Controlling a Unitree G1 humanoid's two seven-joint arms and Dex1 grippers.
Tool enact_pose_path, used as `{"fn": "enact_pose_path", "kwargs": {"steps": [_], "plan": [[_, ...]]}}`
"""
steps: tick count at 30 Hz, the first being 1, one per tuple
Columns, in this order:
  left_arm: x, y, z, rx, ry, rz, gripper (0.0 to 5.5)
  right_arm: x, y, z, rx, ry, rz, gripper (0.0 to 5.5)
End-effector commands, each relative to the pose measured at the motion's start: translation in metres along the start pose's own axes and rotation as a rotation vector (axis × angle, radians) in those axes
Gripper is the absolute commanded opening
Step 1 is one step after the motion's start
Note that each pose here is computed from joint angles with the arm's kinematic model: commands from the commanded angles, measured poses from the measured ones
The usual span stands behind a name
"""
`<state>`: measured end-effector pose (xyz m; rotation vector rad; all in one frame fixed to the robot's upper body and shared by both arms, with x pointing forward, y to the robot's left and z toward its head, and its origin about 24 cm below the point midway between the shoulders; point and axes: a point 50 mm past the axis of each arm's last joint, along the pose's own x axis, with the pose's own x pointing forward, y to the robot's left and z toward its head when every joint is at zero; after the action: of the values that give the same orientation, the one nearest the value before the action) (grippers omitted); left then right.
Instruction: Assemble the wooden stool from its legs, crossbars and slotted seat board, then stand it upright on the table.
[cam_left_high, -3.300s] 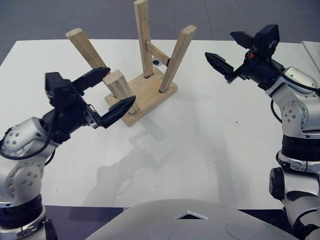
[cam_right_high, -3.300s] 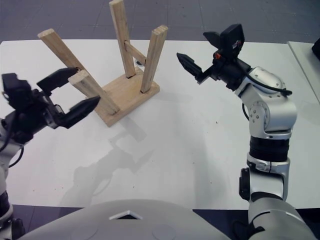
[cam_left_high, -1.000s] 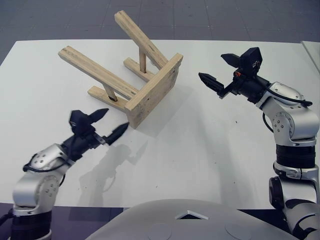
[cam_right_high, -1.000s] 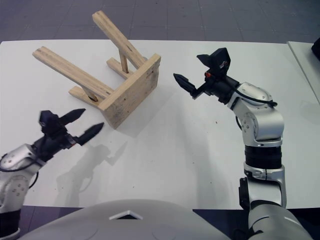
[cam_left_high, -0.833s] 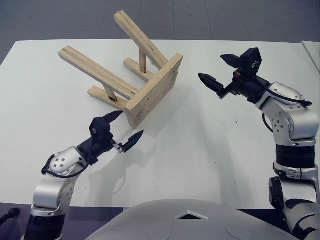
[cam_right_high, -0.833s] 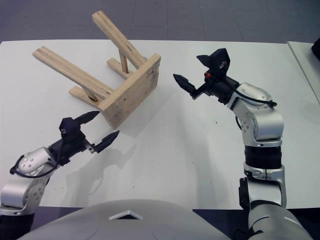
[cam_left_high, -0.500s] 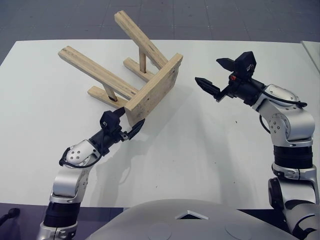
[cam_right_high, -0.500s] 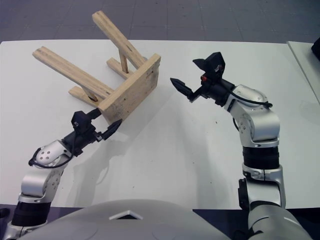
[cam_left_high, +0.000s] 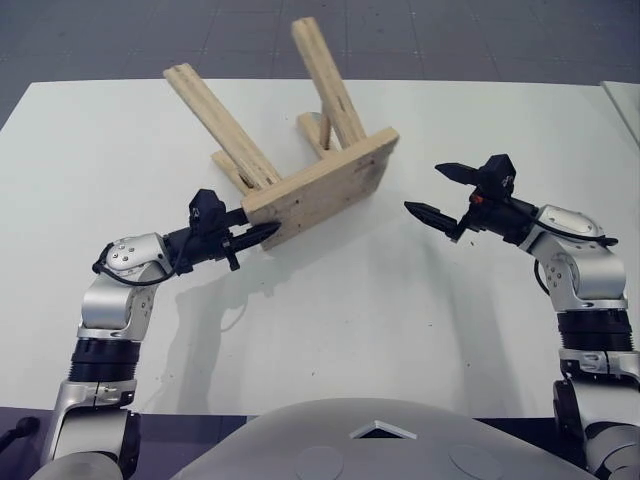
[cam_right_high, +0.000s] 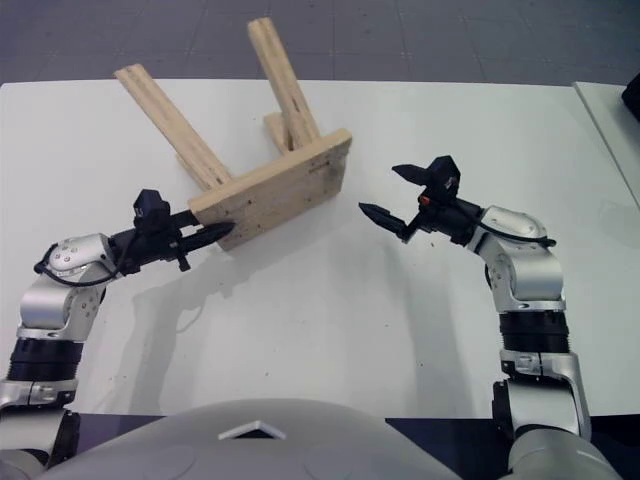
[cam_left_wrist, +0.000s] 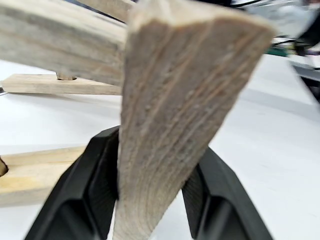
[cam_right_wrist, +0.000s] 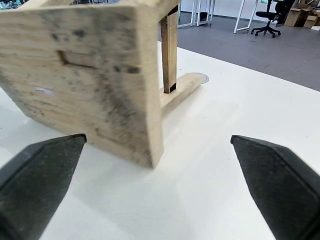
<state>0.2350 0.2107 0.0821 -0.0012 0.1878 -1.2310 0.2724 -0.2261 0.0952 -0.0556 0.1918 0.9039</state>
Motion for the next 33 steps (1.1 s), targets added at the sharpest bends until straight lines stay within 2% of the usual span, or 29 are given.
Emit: {"fn": "enact_pose_path", "kwargs": {"steps": [1,7,16,20,28,33], "plan": [[-0.009,0.009,-0.006,-0.042,0.035,-0.082,1.57,-0.010,0.014,0.002,0.015,-0.004,0.124,5.40],[-0.012,0.021,-0.006,0.000,0.073,-0.135,1.57,-0.009,0.046,0.014,0.028,0.004,0.360,5.40],[-0.012,0.027,-0.010,0.056,0.131,-0.197,1.57,0.007,0.028,0.006,-0.038,0.085,0.286,5.40],[-0.014,0.030,-0.011,0.067,0.136,-0.199,1.56,0.013,0.031,0.006,-0.030,0.066,0.317,5.40],[-0.009,0.034,-0.004,0.067,0.094,-0.212,1.53,0.039,0.056,-0.004,0.075,0.035,0.518,4.08],[-0.014,0.027,0.022,-0.192,-0.010,-0.276,1.54,0.026,0.059,0.001,0.222,0.086,0.594,3.30]]}}
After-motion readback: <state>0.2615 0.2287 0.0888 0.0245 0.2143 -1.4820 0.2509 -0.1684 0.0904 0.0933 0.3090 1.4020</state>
